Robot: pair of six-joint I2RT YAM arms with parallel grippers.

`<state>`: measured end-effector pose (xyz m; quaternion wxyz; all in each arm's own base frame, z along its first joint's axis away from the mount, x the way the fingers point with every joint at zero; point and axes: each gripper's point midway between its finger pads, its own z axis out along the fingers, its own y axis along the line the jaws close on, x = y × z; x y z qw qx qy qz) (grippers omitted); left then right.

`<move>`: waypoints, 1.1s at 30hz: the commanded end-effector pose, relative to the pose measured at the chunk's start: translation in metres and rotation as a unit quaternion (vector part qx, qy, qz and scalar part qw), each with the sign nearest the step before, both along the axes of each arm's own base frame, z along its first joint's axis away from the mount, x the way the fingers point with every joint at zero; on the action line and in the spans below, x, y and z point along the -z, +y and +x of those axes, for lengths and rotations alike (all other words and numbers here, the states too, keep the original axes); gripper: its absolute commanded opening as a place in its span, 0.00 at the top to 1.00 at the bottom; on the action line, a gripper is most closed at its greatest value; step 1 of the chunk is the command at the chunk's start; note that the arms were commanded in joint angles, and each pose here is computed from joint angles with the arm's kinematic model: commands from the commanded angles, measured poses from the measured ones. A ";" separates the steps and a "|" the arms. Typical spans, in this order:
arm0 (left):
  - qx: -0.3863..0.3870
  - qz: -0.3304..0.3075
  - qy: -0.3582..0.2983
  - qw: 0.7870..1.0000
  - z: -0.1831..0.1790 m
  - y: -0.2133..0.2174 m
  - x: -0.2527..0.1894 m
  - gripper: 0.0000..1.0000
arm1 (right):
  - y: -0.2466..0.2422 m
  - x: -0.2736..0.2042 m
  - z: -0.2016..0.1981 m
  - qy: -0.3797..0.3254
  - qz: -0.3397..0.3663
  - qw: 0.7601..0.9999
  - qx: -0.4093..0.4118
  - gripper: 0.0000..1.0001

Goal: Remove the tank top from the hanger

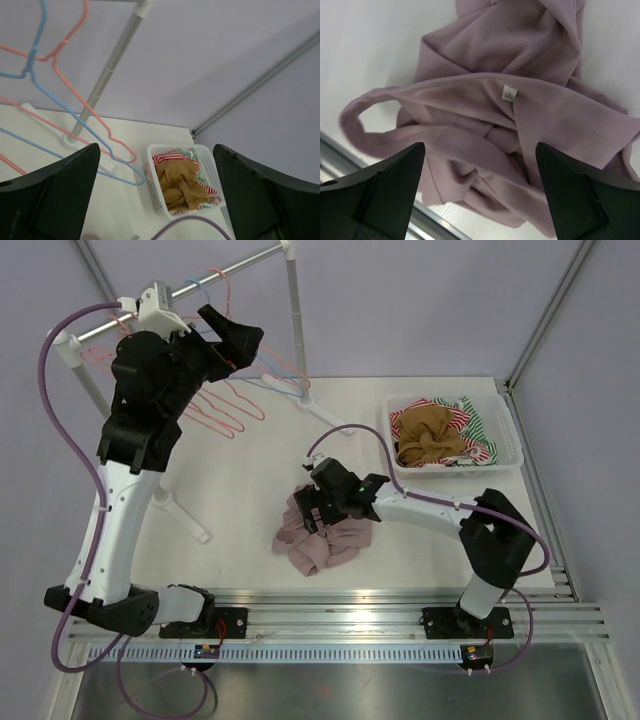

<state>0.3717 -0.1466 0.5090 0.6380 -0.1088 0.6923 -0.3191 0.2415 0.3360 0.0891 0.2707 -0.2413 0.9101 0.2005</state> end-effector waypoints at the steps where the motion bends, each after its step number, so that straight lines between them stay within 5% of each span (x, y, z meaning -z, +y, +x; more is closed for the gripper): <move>1: 0.110 0.046 -0.054 0.991 -0.051 -0.020 -0.017 0.01 | 0.003 0.018 0.018 -0.032 -0.070 0.997 0.015 0.01; 9: 0.064 0.068 -0.070 0.993 -0.136 0.026 0.018 0.01 | -0.009 0.077 0.014 -0.006 -0.170 0.985 0.039 0.04; 11: 0.045 0.074 -0.078 0.993 -0.161 0.042 0.033 0.01 | -0.014 0.088 0.012 -0.003 -0.175 0.983 0.050 0.21; 12: 0.020 0.079 -0.067 0.994 -0.165 0.052 0.044 0.01 | -0.012 0.086 0.011 -0.002 -0.165 0.985 0.048 0.39; 13: 0.009 0.082 -0.067 0.994 -0.172 0.059 0.052 0.01 | -0.011 0.084 0.011 -0.005 -0.158 0.986 0.049 0.80; 15: -0.027 0.098 -0.062 0.993 -0.184 0.078 0.076 0.01 | -0.007 0.067 0.012 -0.018 -0.130 0.990 0.050 1.00; 20: -0.060 0.144 -0.056 0.986 -0.190 0.096 0.136 0.01 | -0.015 0.001 0.022 -0.085 -0.077 0.991 0.073 1.00; 25: 0.022 0.172 -0.022 0.985 -0.191 0.070 0.200 0.01 | -0.041 -0.079 0.038 -0.147 -0.051 0.981 0.112 1.00; 33: 0.033 0.179 0.028 0.983 -0.181 0.065 0.229 0.01 | -0.124 -0.188 0.090 -0.219 -0.032 0.947 0.232 1.00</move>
